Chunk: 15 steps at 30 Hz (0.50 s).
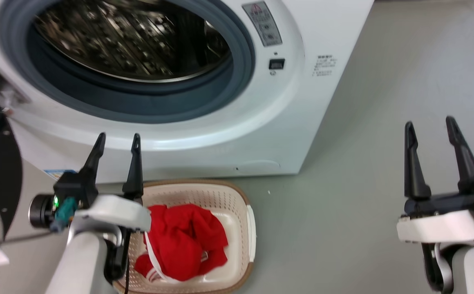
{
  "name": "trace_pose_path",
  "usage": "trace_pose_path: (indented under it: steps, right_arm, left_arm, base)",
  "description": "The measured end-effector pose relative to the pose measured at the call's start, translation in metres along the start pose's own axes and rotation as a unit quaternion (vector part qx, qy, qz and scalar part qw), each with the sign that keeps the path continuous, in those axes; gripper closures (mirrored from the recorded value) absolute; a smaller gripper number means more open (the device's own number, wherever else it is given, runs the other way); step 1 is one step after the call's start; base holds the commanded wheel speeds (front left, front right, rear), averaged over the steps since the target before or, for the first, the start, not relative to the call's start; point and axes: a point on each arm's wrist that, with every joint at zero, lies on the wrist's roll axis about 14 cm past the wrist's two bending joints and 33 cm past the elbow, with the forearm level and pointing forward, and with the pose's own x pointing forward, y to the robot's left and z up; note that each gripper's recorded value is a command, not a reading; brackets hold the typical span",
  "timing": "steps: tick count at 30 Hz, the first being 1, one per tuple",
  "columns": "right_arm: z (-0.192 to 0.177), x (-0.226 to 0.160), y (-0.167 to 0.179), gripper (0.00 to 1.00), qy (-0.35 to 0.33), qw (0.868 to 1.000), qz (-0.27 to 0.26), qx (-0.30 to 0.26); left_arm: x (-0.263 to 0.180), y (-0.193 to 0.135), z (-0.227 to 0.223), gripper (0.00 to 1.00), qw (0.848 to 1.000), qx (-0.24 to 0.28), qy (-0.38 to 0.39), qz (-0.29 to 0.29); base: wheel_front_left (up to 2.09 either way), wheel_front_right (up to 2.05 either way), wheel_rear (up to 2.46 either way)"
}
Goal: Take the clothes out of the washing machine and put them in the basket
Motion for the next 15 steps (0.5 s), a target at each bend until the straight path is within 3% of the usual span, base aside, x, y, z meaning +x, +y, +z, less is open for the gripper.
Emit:
trace_pose_path:
  steps: [7,15]
  right_arm:
    - [0.018,-0.019,0.005,0.00,-0.014,1.000,0.006,0.002]
    - [0.026,-0.043,0.015,0.00,-0.015,1.000,0.016,0.011]
  left_arm:
    - [-0.049,-0.002,0.053,0.00,0.996,0.024,-0.079,0.021]
    - [-0.095,-0.003,0.058,0.00,0.995,0.027,-0.088,0.045]
  base:
    - [0.00,0.00,0.00]
    - [0.00,0.00,0.00]
